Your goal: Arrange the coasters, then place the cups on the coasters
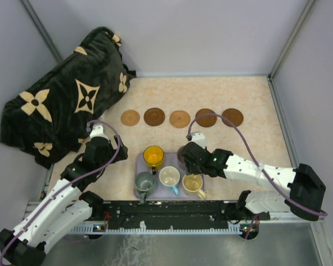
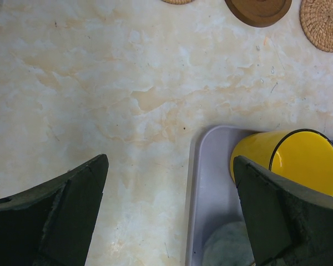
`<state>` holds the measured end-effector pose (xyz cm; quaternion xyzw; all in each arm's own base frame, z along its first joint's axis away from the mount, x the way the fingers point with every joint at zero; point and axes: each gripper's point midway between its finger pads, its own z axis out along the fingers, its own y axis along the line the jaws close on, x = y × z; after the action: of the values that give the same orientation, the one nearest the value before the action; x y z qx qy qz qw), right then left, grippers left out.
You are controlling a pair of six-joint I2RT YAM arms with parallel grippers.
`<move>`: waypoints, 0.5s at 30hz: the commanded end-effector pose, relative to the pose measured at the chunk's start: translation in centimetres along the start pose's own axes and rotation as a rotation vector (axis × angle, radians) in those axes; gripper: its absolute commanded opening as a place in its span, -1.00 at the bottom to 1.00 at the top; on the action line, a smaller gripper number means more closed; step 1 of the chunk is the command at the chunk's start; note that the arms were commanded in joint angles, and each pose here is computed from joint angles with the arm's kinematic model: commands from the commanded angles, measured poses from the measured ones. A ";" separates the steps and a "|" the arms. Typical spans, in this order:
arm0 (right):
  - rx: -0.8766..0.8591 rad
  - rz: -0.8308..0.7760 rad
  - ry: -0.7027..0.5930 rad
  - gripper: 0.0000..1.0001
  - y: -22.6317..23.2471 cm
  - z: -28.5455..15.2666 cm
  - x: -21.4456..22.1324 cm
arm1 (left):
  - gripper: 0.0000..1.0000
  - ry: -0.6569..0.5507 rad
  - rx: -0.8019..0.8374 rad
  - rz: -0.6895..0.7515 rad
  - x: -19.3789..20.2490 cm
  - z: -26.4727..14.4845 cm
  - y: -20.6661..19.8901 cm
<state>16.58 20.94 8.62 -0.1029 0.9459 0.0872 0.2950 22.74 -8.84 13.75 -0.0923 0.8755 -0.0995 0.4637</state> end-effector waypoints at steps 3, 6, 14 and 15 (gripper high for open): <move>0.072 0.011 -0.037 0.01 -0.4 1.0 -0.8 | 1.00 -0.019 -0.014 0.016 -0.4 0.1 0.2; 0.090 0.011 -0.032 0.00 -0.6 1.5 -0.7 | 1.00 -0.023 -0.016 0.017 -0.5 0.1 0.2; 0.088 0.016 -0.041 -0.17 -0.6 2.0 -0.8 | 1.00 -0.026 -0.022 0.017 -0.5 0.1 0.3; 0.087 0.016 -0.043 -0.21 -0.5 2.0 -0.9 | 1.00 -0.025 -0.024 0.018 -0.5 0.1 0.4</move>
<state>17.40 20.77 6.89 -0.0948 0.9498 0.0517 0.2938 22.87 -8.49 13.58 -0.0914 0.8763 -0.0870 0.4649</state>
